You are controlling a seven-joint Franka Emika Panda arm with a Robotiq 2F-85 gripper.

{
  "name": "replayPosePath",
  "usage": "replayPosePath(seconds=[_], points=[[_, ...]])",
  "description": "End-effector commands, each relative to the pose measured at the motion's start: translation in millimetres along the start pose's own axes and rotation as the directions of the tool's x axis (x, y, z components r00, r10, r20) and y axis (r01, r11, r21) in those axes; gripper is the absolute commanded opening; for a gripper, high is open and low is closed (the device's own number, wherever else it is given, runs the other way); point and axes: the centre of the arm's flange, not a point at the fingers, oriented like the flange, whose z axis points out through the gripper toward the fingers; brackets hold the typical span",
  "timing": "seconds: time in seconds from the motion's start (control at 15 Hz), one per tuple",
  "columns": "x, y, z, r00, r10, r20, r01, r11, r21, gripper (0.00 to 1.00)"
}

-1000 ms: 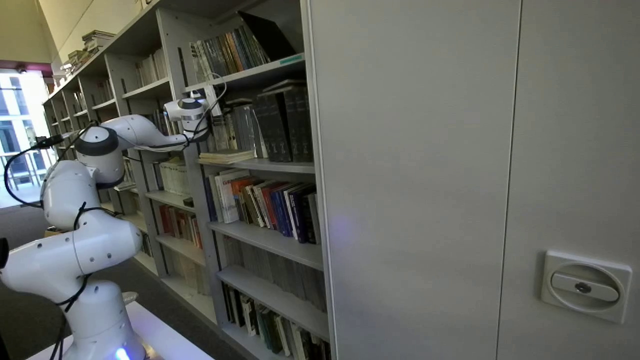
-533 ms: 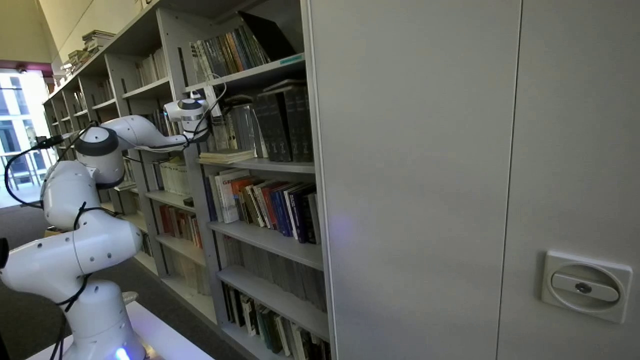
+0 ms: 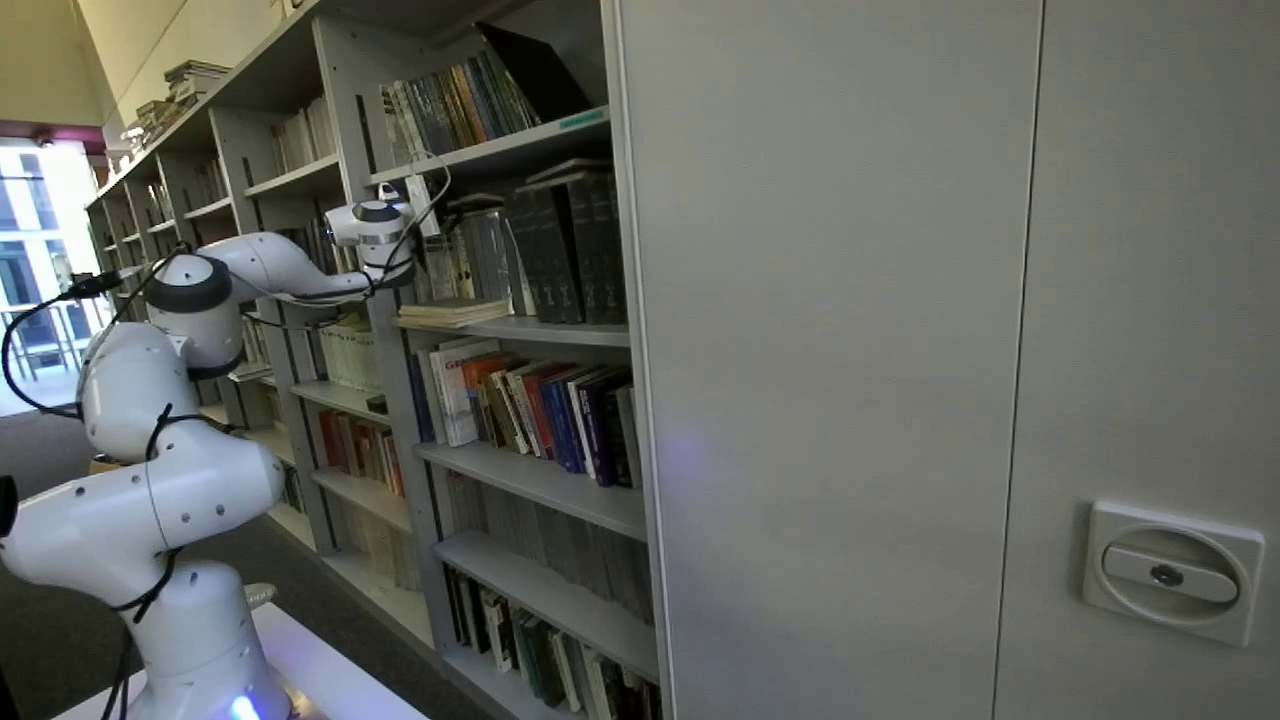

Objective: Pick up the book and place it on the other books on the shelf

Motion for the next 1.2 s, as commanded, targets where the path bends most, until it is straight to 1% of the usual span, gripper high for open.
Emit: replayPosePath(seconds=[0.0,0.07,0.2,0.27,0.53,0.6,0.67,0.73,0.93,1.0,1.07,1.13], points=[[-12,2,-18,1.000,0.001,0.003,-0.001,1.000,-0.015,0.51],[-12,1,-23,1.000,0.001,0.002,-0.001,1.000,-0.014,0.55],[-12,4,-28,1.000,0.002,0.005,-0.002,1.000,-0.016,0.55],[-12,4,-30,1.000,0.002,0.007,-0.002,1.000,-0.016,0.43],[-13,4,-36,1.000,-0.001,0.013,0.001,1.000,-0.014,0.26],[-13,4,-37,1.000,-0.003,0.015,0.003,1.000,-0.014,0.19],[-14,3,-38,1.000,-0.004,0.017,0.005,1.000,-0.014,0.17],[-14,3,-39,1.000,-0.005,0.018,0.005,1.000,-0.014,0.19],[-15,3,-40,1.000,-0.005,0.022,0.005,1.000,-0.011,0.33],[-16,4,-40,1.000,-0.004,0.024,0.005,1.000,-0.010,0.35],[-16,4,-40,1.000,-0.004,0.026,0.005,1.000,-0.010,0.20],[-16,4,-40,1.000,-0.004,0.027,0.004,1.000,-0.010,0.10]])
